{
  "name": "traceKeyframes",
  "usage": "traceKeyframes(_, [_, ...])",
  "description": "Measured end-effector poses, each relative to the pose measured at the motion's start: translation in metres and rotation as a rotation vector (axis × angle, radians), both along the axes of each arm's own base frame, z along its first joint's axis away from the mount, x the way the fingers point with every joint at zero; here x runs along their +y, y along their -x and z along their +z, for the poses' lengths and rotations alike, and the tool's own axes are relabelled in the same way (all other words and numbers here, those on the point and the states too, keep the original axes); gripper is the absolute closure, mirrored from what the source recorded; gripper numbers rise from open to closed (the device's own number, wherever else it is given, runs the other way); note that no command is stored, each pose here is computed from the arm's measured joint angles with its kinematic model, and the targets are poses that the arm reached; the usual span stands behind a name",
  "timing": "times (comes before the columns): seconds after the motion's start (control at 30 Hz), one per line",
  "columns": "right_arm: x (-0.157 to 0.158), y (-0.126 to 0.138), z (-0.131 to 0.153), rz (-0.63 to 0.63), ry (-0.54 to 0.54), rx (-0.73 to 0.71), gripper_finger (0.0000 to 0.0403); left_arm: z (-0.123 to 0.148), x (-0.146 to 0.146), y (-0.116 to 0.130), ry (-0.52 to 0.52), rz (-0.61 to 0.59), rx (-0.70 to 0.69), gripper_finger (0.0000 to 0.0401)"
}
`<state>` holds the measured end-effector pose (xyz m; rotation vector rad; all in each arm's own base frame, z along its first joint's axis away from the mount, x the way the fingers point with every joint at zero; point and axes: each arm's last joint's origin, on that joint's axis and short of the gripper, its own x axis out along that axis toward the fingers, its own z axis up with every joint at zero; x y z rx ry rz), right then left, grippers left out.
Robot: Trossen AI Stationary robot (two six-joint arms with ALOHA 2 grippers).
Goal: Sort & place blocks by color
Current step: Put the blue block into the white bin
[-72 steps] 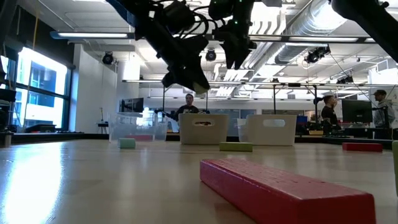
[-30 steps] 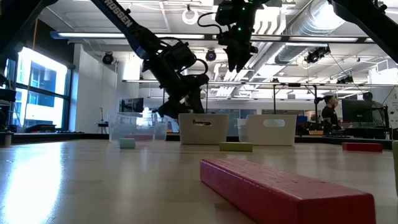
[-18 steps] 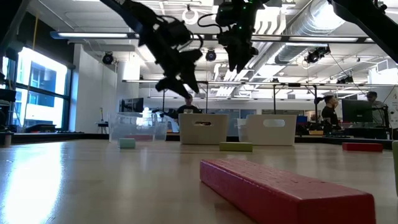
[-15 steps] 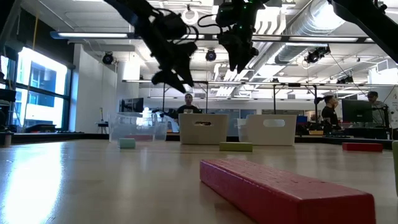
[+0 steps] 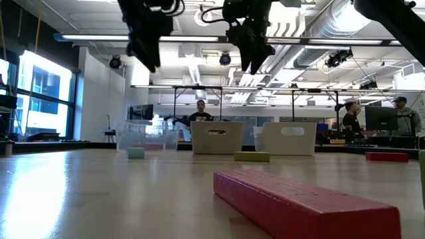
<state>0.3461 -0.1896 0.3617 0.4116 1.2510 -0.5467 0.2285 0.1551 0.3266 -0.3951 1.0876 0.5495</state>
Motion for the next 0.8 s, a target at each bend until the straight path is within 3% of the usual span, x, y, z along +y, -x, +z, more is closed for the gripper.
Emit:
traceKeyframes(0.13, [0.020,-0.009,0.000,0.032,-0.012,0.011,0.0192,0.007,-0.020,0.012,-0.015,-0.044,-0.018,0.0211])
traceKeyframes(0.37, [0.069,-0.028,0.000,0.146,-0.052,-0.005,0.0192,-0.007,-0.054,0.040,0.011,-0.024,-0.049,0.0211])
traceKeyframes(0.8, [0.163,-0.046,0.000,0.191,-0.056,-0.011,0.0192,-0.024,-0.092,0.060,0.040,-0.070,-0.101,0.0211])
